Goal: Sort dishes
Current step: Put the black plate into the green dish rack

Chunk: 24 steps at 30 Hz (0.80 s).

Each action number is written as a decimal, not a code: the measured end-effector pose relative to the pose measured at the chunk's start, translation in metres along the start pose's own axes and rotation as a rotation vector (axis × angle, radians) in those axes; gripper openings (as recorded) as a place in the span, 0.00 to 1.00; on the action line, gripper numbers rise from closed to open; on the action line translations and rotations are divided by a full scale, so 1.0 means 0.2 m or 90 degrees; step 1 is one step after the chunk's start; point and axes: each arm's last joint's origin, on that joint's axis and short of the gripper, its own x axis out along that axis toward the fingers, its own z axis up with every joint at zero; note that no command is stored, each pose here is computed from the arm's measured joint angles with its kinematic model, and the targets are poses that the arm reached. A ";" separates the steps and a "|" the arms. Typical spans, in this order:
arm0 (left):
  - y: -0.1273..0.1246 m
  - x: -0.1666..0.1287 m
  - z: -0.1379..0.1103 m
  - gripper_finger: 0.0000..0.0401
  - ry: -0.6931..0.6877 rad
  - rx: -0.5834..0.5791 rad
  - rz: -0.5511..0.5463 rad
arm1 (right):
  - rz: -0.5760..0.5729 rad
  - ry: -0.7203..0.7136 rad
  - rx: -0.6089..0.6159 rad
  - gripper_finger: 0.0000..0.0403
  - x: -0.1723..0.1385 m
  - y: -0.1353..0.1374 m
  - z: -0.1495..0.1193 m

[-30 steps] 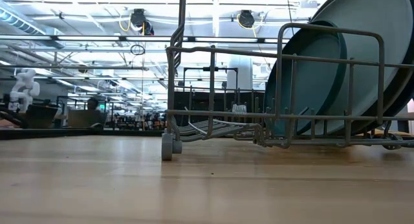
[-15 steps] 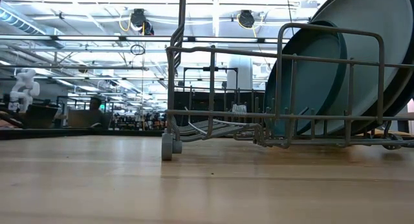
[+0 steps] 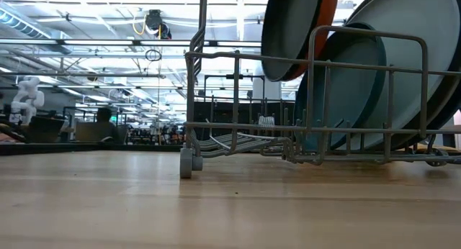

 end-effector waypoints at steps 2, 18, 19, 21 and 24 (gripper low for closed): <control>0.02 0.00 -0.02 0.01 -0.004 -0.004 -0.003 | 0.000 0.000 0.000 0.63 0.00 0.00 0.00; 0.30 0.04 -0.11 0.01 -0.006 -0.042 -0.074 | 0.005 0.001 0.013 0.63 0.00 0.00 0.00; 0.29 0.03 -0.10 0.01 -0.008 -0.034 -0.076 | 0.005 0.001 0.013 0.63 0.00 0.00 0.00; 0.26 0.00 -0.05 0.01 -0.025 -0.022 -0.094 | 0.009 0.001 0.018 0.63 0.00 0.00 0.00; 0.21 -0.06 0.07 0.01 -0.070 -0.020 -0.127 | 0.021 0.005 0.033 0.63 0.00 0.00 0.00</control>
